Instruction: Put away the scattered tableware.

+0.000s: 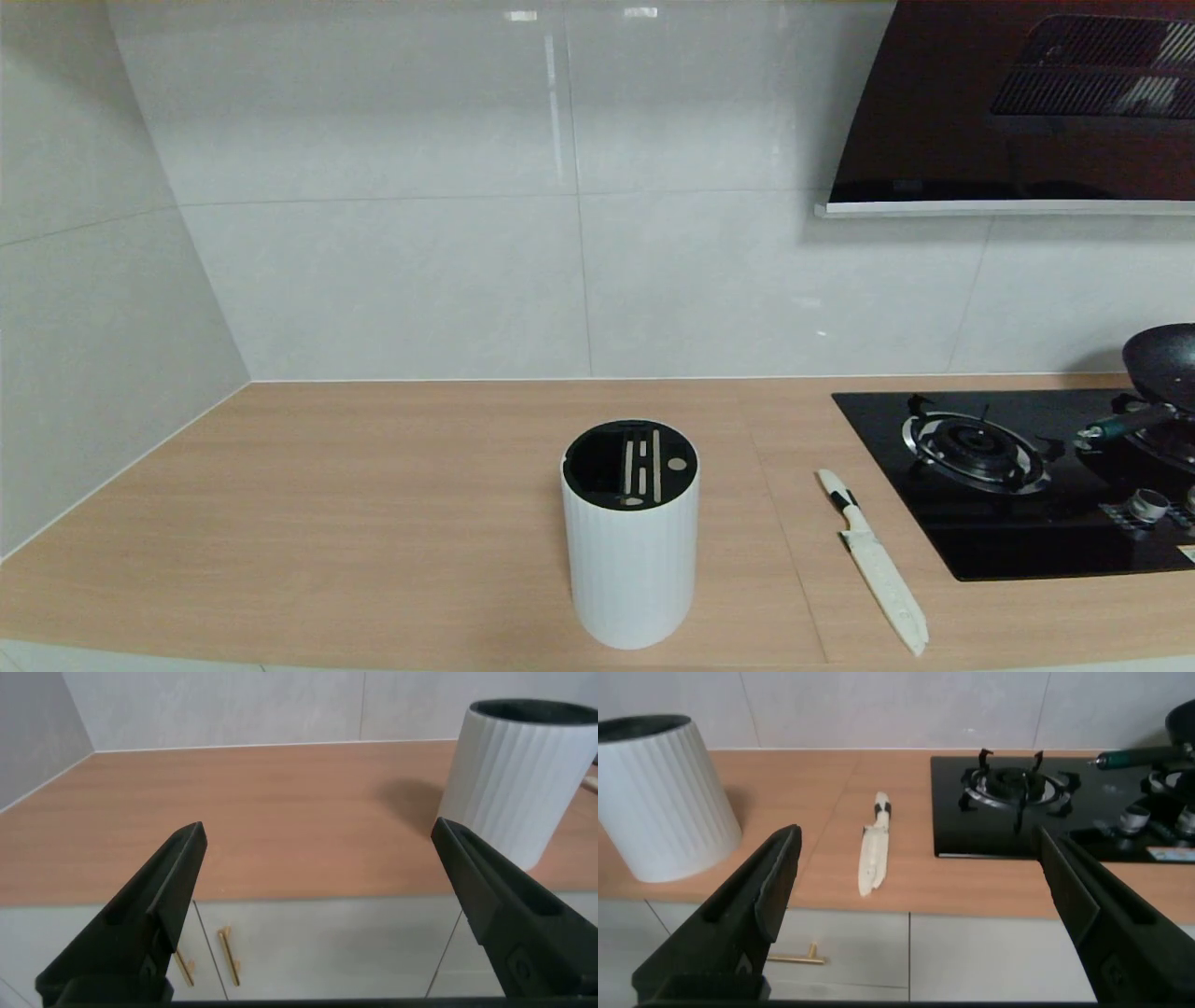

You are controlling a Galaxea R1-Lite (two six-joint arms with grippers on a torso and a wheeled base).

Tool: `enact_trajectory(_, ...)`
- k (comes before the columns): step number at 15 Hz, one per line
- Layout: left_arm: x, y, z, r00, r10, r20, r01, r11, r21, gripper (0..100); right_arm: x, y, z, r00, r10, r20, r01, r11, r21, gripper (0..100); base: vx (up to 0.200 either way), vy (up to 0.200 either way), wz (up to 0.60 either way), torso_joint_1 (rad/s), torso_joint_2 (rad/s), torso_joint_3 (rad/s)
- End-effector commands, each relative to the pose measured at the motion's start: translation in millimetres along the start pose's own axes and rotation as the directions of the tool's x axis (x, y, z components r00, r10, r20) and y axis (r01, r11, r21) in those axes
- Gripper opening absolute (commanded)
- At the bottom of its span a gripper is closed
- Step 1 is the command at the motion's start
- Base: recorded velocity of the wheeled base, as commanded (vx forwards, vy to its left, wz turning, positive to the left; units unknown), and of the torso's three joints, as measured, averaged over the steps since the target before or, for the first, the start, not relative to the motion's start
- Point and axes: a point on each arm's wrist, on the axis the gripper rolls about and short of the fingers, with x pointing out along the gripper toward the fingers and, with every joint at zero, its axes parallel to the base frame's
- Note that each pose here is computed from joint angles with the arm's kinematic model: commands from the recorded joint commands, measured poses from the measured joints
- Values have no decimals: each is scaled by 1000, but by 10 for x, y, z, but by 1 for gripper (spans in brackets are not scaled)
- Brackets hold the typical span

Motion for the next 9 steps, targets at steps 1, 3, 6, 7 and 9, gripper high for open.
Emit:
enact_trajectory(1, 0, 0, 0, 1000, 0, 0, 0, 1000, 0, 100, 1, 0, 0, 1000, 1, -1, -1, 1000, 0, 100, 0, 0, 0, 188, -378, -203)
enact_trajectory(3, 0, 0, 0, 1000, 0, 0, 0, 1000, 0, 100, 0, 0, 5, 1000, 1, 0, -1, 1000, 0, 100, 0, 0, 0, 88, -180, -85)
enact_trajectory(6, 0, 0, 0, 1000, 0, 0, 0, 1000, 1, 100, 1, 0, 0, 1000, 1, -1, -1, 1000, -3, 100, 0, 0, 0, 0, 0, 0)
enact_trajectory(7, 0, 0, 0, 1000, 0, 0, 0, 1000, 1, 100, 1, 0, 0, 1000, 1, -1, -1, 1000, -4, 100, 0, 0, 0, 0, 0, 0)
enact_trajectory(9, 0, 0, 0, 1000, 0, 0, 0, 1000, 0, 100, 1, 0, 0, 1000, 2, -1, -2, 1000, -9, 100, 0, 0, 0, 0, 0, 0)
